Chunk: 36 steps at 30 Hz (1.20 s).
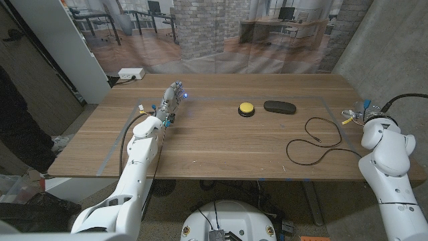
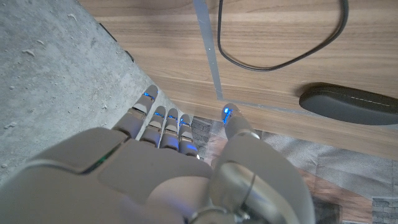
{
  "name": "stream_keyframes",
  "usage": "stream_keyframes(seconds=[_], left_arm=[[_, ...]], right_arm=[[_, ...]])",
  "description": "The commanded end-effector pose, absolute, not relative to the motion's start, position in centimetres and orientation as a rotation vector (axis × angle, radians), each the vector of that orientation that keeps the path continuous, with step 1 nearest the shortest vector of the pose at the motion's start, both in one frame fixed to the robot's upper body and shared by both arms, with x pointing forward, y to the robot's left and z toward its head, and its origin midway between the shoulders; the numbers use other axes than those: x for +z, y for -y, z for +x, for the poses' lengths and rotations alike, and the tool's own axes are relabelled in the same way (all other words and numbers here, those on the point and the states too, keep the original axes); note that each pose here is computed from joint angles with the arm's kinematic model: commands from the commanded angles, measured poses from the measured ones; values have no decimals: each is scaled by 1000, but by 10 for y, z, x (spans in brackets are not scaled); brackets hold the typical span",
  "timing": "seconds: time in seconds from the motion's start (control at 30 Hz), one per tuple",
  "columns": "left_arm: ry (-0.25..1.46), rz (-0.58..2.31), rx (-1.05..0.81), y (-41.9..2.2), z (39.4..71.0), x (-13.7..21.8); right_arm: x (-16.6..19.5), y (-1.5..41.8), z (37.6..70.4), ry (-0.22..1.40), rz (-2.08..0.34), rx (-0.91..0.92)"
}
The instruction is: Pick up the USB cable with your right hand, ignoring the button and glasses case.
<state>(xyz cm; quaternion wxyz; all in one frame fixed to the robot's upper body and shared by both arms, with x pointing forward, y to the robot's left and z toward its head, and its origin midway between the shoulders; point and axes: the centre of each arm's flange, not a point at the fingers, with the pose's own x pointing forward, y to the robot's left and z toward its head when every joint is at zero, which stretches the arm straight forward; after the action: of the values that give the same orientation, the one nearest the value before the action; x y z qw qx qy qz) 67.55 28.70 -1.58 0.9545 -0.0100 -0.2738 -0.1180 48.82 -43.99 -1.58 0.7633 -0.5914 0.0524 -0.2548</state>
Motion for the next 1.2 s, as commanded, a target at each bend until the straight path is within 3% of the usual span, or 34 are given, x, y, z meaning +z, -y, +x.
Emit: stream_keyframes(seconds=[0.03, 1.2], left_arm=[[555, -21, -238, -288, 675, -16], [557, -26, -234, -290, 674, -16]], right_arm=[[-20, 441, 491, -171, -1298, -533], [-18, 432, 502, -319, -1368, -447]])
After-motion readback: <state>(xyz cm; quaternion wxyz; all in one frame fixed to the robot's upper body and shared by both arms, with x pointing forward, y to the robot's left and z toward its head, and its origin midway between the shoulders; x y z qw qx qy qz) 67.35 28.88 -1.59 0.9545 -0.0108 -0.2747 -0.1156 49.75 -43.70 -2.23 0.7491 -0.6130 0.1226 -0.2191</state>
